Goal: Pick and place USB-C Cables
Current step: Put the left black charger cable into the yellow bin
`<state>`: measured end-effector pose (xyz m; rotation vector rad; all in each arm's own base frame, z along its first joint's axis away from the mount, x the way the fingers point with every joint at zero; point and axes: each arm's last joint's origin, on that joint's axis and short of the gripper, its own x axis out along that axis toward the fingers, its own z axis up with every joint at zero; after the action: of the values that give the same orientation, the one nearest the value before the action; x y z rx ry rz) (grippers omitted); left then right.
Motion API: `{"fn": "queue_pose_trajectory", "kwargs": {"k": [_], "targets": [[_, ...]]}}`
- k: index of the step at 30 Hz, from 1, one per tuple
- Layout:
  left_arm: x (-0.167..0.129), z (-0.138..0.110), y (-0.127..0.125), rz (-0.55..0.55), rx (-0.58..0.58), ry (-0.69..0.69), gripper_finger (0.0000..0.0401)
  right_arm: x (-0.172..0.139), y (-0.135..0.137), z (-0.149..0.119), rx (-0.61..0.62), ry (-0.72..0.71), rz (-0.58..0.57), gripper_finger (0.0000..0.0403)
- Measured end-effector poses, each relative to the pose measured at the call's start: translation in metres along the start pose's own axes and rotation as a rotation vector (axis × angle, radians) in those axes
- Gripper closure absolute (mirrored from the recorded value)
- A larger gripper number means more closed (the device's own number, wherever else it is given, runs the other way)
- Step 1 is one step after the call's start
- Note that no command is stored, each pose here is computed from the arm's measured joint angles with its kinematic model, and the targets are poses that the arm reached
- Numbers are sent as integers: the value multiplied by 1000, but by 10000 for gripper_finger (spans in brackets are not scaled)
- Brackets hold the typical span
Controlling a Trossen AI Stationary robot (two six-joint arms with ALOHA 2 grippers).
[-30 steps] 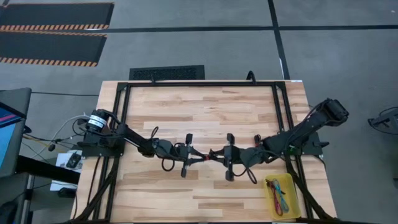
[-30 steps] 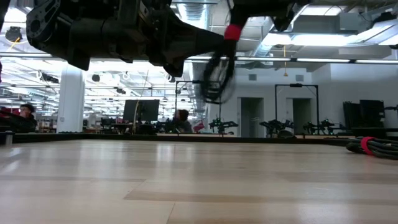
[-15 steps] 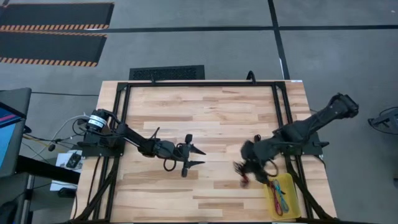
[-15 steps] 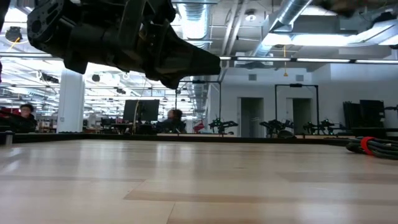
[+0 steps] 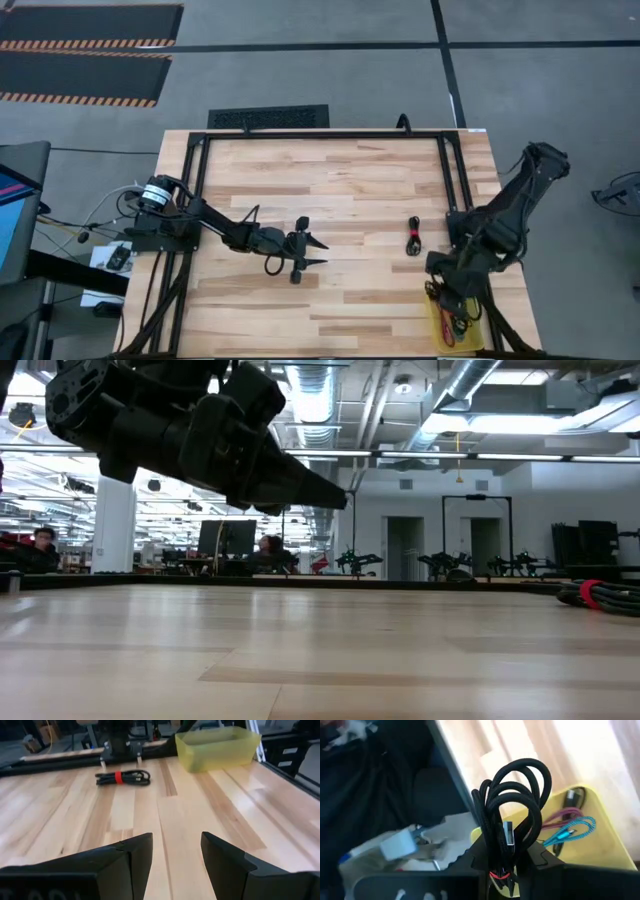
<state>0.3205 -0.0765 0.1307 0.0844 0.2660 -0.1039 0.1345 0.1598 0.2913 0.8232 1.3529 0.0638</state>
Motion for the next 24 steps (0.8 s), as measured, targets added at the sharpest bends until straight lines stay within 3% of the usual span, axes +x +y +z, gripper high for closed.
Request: {"fn": "queue_pose_trajectory", "kwargs": {"k": [8,13,24], "targets": [[1,-6,0,10,-38,38,242,28,-24,-17,233,41,-154,344],[1,-6,1,25,-33,38,242,39,-35,-16,258,40,-182,333],[1,-7,1,43,-27,56,242,58,-46,-13,319,98,-174,255]]}}
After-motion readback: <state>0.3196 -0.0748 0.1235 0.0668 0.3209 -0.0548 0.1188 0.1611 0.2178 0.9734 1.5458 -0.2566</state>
